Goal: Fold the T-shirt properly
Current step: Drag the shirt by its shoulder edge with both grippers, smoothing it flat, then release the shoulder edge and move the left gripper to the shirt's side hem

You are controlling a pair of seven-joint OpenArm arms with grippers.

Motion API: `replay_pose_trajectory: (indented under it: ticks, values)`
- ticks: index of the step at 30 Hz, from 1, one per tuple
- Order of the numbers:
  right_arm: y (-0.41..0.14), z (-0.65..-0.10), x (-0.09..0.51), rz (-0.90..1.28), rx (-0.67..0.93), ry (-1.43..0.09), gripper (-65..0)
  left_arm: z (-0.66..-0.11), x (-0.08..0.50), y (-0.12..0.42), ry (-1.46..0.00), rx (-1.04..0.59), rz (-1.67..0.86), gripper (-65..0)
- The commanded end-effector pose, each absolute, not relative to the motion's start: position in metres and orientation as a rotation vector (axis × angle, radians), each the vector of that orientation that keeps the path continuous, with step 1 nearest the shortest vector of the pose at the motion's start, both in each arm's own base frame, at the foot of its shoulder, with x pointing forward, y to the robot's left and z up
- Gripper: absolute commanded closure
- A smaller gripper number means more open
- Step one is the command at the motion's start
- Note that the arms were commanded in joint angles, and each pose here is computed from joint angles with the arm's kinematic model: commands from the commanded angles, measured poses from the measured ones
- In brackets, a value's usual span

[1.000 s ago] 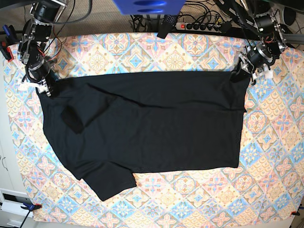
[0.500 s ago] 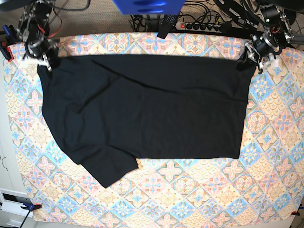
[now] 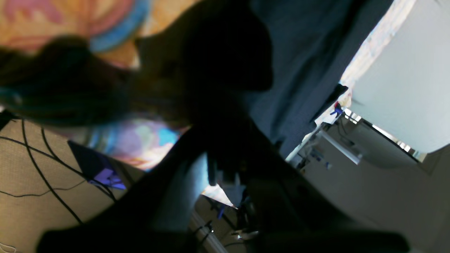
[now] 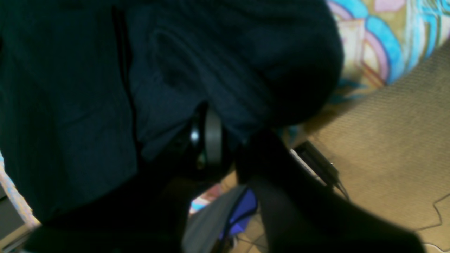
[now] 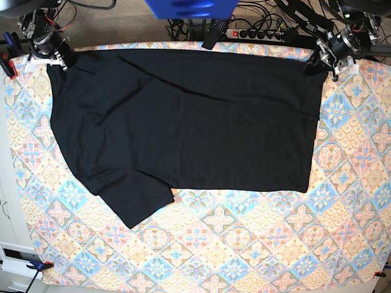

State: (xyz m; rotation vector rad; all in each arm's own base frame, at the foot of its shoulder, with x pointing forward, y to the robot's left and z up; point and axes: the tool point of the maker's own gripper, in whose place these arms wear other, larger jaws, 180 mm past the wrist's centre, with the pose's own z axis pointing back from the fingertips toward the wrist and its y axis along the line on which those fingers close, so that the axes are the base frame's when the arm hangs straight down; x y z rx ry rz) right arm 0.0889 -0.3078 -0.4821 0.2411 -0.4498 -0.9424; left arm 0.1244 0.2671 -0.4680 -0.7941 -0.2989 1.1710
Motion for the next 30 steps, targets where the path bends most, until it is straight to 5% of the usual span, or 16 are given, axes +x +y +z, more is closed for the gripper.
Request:
replay_pose_trajectory:
  ticks: [1,7,12,30]
  values:
    - [-0.317,-0.483,0.075,-0.939,0.185,-0.411,-10.3,-0.459,0.128,0.272,-0.317,-0.811,1.155,-0.6]
    - [-0.318,-0.478,0.069,-0.950,0.204,-0.369,-27.3,-0.455,0.125,0.267,-0.283,-0.841,1.134,-20.1]
    - [-0.333,-0.459,0.070,-0.958,0.192,-0.396,-41.3,-0.452,0.111,0.282,-0.303,-0.811,1.172,-21.4]
    - [-0.362,-0.392,0.102,-0.885,0.117,-0.605,-42.7,-0.350,0.186,0.309,-0.658,-0.756,0.852,-21.4]
